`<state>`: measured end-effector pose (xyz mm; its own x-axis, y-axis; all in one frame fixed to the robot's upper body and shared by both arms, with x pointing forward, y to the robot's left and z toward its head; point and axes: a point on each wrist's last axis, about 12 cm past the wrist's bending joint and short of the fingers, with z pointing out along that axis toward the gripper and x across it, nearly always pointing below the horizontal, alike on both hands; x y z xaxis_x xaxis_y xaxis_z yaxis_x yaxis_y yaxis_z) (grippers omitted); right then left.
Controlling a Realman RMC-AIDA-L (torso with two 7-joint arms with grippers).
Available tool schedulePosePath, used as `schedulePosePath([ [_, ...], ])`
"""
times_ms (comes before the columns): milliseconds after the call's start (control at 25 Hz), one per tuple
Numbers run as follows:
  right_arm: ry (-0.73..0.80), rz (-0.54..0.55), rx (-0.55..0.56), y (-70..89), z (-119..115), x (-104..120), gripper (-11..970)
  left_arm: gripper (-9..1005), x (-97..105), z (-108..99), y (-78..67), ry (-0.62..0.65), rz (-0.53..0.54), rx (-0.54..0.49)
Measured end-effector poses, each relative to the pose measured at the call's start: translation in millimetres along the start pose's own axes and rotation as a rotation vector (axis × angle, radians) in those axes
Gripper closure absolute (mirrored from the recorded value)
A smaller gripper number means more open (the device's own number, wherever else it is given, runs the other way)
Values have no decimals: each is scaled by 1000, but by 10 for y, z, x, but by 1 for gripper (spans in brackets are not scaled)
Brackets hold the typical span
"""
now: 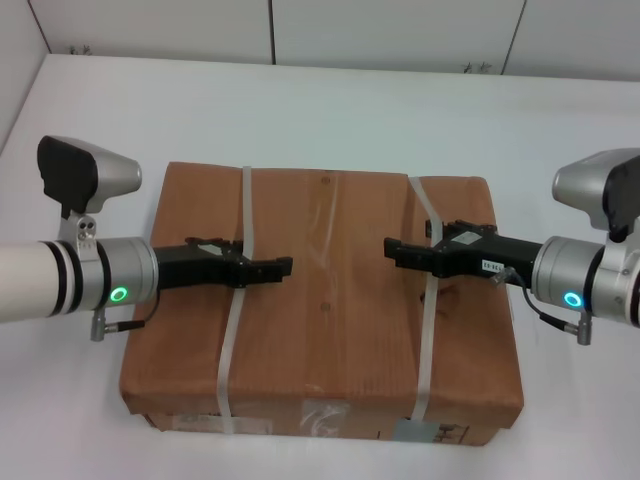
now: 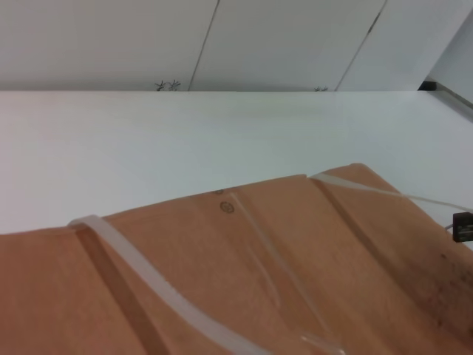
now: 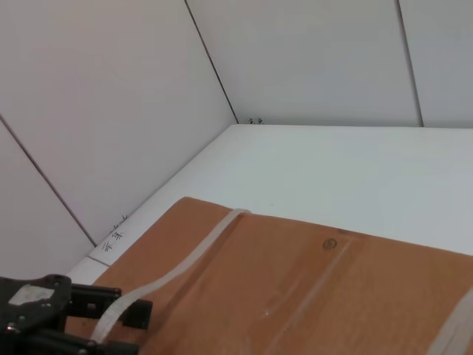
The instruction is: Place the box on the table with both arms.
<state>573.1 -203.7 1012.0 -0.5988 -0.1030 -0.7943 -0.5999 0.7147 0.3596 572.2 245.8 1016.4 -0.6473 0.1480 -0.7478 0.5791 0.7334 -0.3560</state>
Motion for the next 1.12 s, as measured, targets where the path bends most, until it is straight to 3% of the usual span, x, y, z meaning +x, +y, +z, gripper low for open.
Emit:
schedulePosePath([
  [160, -5, 16, 2, -8, -30, 47, 69, 153, 10, -16, 16, -2, -10, -6],
  [720, -54, 51, 15, -90, -173, 110, 70, 153, 22, -112, 96, -25, -40, -22],
  [1120, -134, 61, -28, -109, -334, 117, 71, 153, -31, -233, 60, -118, -54, 68],
])
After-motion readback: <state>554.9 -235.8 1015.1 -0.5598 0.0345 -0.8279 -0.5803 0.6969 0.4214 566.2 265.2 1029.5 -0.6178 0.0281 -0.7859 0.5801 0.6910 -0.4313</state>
